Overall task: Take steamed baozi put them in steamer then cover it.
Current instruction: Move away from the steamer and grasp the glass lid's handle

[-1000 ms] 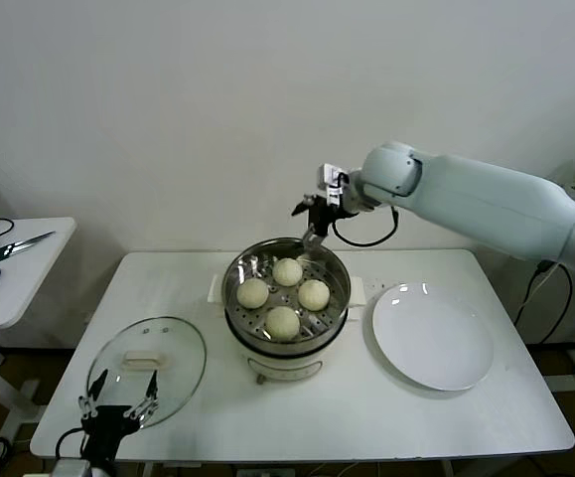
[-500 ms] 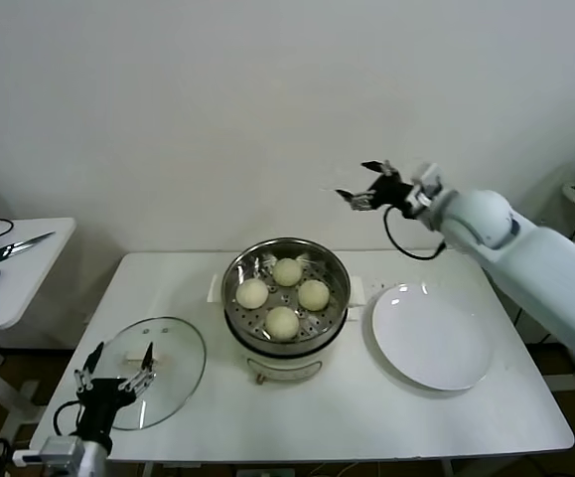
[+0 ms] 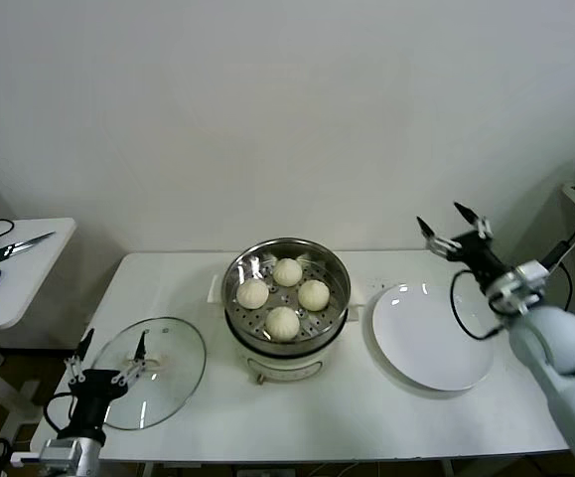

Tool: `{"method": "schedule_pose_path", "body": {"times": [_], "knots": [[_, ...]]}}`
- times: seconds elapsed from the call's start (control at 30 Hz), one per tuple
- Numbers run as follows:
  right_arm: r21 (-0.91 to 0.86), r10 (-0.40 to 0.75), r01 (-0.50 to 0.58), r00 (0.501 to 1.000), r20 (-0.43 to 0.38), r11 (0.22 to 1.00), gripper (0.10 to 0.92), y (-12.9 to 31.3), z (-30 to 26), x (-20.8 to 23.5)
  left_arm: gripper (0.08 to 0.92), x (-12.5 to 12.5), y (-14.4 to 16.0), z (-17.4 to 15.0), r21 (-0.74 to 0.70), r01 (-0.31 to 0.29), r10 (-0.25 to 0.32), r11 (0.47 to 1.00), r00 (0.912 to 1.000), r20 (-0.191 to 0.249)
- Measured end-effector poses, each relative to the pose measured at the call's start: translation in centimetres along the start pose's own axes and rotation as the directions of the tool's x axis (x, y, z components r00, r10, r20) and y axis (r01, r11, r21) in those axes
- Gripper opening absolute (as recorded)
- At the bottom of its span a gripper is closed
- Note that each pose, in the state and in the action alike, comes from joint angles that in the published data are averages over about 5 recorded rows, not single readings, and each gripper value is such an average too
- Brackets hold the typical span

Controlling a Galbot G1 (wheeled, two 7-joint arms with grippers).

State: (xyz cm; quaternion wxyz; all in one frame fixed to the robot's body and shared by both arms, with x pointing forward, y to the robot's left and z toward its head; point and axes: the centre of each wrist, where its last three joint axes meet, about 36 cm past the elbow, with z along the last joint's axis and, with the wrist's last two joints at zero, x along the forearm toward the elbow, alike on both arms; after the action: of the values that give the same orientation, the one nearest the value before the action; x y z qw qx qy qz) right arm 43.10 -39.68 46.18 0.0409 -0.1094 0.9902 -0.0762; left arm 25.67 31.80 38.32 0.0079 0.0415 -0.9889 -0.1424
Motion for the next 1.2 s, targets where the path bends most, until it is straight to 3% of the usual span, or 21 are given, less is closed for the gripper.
{"method": "schedule_pose_path", "body": {"times": [0.17,0.3,0.43,0.57,0.87,1.2], "knots": [[-0.068,0.062,-0.064,0.997,-0.035,0.996,0.823,2.2,4.5,6.4,0.823,0.3,0.2,0.5,-0.105,0.017,-0.011,0.994,0.9985,0.054],[-0.109,0.104,-0.110,0.993,-0.060,0.988,0.823,4.2,7.1,10.7,0.823,0.4,0.5,1.0,-0.227,0.070,-0.049,0.971,0.9943,0.094],[-0.134,0.147,-0.155,0.987,-0.066,0.979,0.823,6.1,9.0,13.6,0.823,0.7,1.1,1.4,-0.404,0.141,-0.087,0.904,0.9849,0.150],[-0.149,0.180,-0.188,0.981,-0.067,0.971,0.823,8.0,10.5,15.1,0.823,1.5,1.4,2.3,-0.580,0.152,-0.060,0.801,0.9828,0.175],[-0.174,0.212,-0.223,0.974,-0.077,0.959,0.823,10.9,12.5,17.1,0.823,3.5,0.7,6.9,-0.826,0.070,0.021,0.559,0.9949,0.099],[-0.178,0.225,-0.237,0.971,-0.084,0.955,0.823,12.7,13.5,18.7,0.823,2.7,-0.7,11.2,-0.917,0.010,0.021,0.398,0.9996,0.020]]}}
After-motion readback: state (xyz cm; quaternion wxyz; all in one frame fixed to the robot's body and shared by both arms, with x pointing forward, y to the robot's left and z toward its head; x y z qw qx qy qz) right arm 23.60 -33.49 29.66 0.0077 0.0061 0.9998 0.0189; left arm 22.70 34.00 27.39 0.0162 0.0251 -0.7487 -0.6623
